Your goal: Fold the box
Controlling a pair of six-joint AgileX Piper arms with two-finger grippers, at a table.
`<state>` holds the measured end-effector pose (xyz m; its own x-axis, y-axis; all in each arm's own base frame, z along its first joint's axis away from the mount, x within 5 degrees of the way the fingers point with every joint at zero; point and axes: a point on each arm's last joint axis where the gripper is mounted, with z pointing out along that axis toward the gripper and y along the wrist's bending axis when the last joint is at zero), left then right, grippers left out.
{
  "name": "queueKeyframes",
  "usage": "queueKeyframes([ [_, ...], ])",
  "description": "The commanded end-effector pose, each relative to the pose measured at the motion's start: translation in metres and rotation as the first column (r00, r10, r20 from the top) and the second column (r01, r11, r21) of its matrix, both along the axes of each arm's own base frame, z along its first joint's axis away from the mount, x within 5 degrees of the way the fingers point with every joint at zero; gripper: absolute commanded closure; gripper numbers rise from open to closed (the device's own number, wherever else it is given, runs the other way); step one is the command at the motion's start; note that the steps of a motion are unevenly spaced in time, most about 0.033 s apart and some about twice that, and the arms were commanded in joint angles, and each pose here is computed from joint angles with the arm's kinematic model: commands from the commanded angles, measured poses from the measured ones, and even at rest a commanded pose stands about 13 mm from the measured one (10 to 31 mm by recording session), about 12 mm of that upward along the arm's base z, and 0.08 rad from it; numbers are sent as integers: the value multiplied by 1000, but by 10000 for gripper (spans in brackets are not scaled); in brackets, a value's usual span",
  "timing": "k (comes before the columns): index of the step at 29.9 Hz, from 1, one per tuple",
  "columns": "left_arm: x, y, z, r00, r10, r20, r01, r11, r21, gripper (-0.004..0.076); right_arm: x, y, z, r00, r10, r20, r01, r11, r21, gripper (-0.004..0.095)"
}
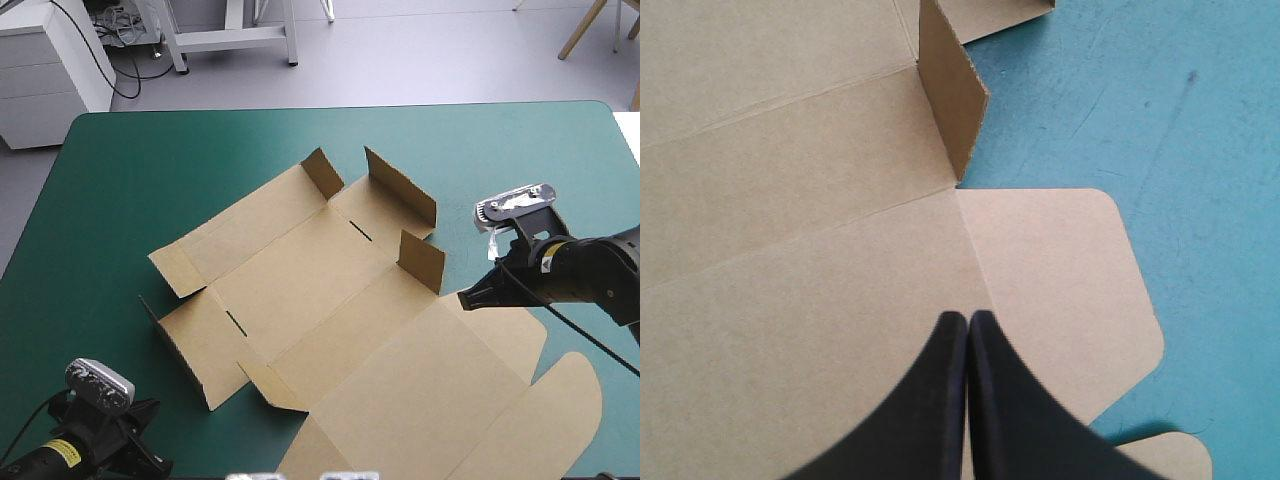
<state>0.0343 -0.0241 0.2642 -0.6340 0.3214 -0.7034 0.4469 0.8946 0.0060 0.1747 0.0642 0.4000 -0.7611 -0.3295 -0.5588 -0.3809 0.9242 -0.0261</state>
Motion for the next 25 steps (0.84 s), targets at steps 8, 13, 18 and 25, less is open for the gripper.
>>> queueKeyframes([
  [8, 4, -2, 11, 998, 7, 55, -5, 999, -41, 734, -2, -3, 14, 996, 21, 91, -20, 1000, -15, 864],
  [13, 4, -2, 11, 998, 7, 55, -5, 999, -41, 734, -2, -2, 14, 996, 23, 88, -23, 1000, -6, 507],
  [18, 4, -2, 11, 998, 7, 55, -5, 999, -41, 734, -2, -2, 14, 996, 26, 90, -25, 1000, -5, 232],
  [25, 4, -2, 11, 998, 3, 57, -1, 999, -37, 734, -1, 0, 15, 994, 22, 105, -25, 999, 30, 221],
])
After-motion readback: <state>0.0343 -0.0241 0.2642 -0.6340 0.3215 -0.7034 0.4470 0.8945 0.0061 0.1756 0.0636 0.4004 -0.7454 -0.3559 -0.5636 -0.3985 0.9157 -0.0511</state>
